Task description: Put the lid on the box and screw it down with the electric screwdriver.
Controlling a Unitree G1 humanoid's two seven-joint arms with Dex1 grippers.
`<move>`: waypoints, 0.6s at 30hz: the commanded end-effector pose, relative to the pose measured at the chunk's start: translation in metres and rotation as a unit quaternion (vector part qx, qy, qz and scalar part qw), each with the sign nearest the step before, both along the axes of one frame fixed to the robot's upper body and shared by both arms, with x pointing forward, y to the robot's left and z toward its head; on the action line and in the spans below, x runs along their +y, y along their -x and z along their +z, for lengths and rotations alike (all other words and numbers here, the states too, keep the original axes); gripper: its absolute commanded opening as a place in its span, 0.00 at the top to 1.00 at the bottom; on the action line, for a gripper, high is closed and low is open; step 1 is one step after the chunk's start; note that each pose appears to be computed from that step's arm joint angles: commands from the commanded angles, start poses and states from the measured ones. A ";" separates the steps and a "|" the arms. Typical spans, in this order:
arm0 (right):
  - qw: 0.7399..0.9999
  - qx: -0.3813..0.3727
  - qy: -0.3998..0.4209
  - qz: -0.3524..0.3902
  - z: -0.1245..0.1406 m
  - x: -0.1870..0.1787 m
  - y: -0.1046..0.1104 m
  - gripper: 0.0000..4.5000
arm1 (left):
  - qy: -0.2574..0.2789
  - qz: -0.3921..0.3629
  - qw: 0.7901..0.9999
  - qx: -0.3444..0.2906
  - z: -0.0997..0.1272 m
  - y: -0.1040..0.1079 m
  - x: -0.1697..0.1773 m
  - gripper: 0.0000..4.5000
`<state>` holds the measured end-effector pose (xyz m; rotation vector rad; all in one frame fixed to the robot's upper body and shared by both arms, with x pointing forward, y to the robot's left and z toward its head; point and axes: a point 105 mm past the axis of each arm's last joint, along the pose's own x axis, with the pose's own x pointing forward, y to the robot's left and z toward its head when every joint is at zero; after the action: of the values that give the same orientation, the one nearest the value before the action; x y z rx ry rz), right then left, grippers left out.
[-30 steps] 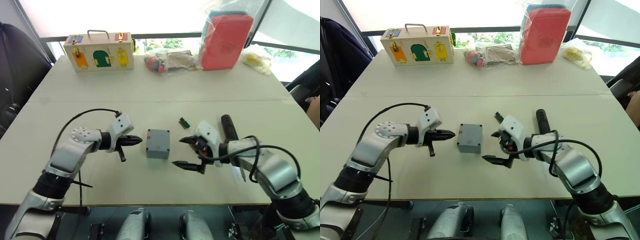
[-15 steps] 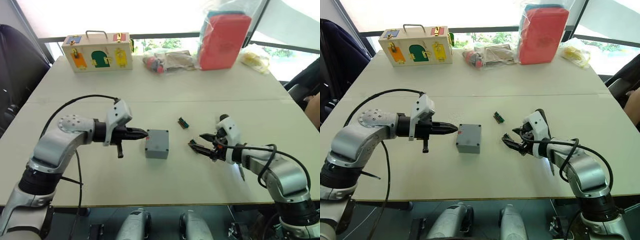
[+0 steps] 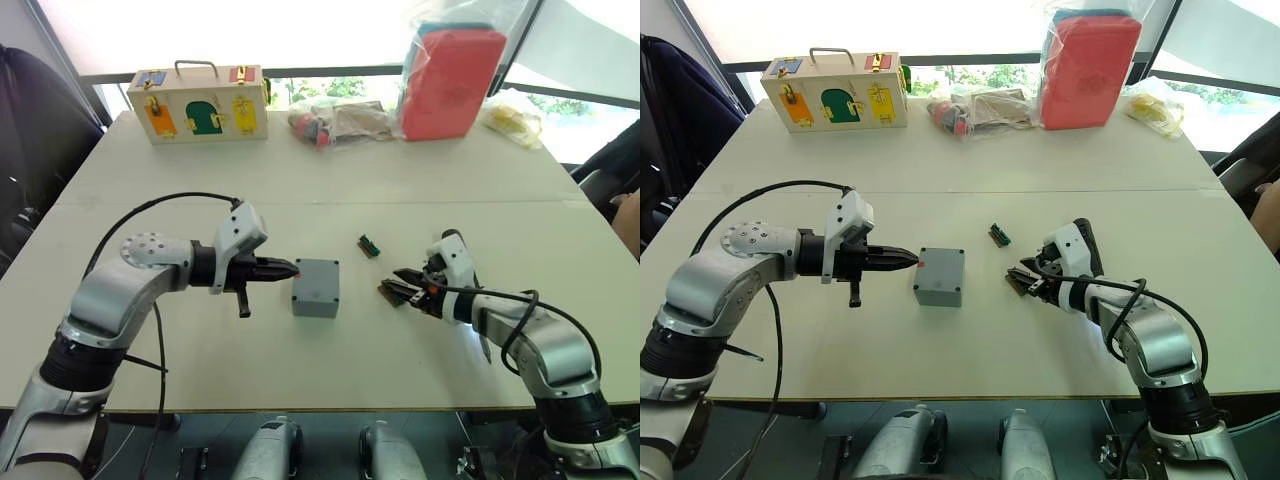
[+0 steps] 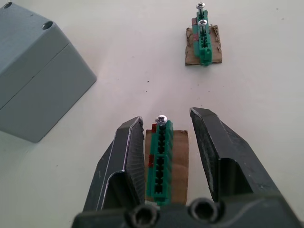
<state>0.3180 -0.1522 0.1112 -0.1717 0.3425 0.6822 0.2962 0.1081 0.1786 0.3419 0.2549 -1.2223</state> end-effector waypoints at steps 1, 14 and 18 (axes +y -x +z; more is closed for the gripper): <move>1.000 -0.025 -0.006 0.005 0.010 0.004 -0.004 0.68 | 0.000 -0.006 1.000 -0.011 0.004 0.003 -0.002 1.00; 0.999 -0.040 -0.007 0.003 0.017 0.004 -0.005 0.98 | -0.002 0.006 1.000 -0.013 0.004 -0.001 0.004 1.00; 0.998 -0.056 -0.012 0.006 0.033 0.003 -0.006 0.98 | -0.002 0.017 1.000 -0.013 0.004 -0.005 0.009 1.00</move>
<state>0.3217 -0.1480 0.1157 -0.1693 0.3196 0.6868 0.2998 0.1146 0.1729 0.3308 0.2800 -1.1950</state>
